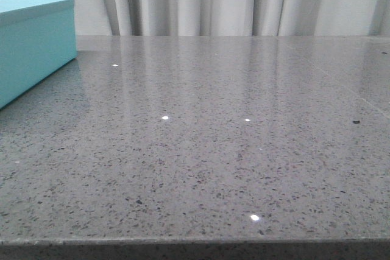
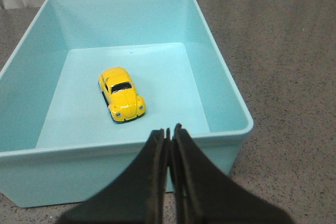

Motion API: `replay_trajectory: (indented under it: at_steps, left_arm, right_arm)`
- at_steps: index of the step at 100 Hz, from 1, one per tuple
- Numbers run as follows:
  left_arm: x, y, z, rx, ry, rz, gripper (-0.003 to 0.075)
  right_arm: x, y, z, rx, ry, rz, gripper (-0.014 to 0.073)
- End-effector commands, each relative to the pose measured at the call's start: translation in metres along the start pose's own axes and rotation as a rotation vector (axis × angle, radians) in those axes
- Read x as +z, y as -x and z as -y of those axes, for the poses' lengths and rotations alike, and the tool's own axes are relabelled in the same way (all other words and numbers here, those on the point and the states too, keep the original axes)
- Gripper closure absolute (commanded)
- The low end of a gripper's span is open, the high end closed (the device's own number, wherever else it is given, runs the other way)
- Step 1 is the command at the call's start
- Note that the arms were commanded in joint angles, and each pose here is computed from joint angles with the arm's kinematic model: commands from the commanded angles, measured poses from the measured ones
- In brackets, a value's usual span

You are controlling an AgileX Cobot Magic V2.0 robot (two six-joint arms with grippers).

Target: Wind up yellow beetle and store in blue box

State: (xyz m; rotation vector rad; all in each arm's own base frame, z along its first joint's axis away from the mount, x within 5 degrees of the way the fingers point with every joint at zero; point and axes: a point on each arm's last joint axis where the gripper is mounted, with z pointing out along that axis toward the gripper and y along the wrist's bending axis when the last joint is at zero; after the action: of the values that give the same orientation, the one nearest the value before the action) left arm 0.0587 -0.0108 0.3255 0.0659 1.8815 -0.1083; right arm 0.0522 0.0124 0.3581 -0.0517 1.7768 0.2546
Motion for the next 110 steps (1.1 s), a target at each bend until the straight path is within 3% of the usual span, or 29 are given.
replay_trajectory:
  at_steps: [1,24,110]
  left_arm:
    - [-0.012,0.004,0.002,-0.019,-0.007,0.132,0.0739]
    - [-0.03,0.0,0.004,-0.01,0.0,0.265,0.0738]
    - [-0.027,-0.004,0.001,0.021,0.027,0.253,0.0738]
  right_arm:
    - [-0.005,0.007,0.0,-0.02,0.002,0.11,0.0662]
    - [-0.008,0.003,0.0,-0.02,0.003,0.125,0.0662]
    - [-0.008,0.003,0.0,-0.02,0.003,0.125,0.0662]
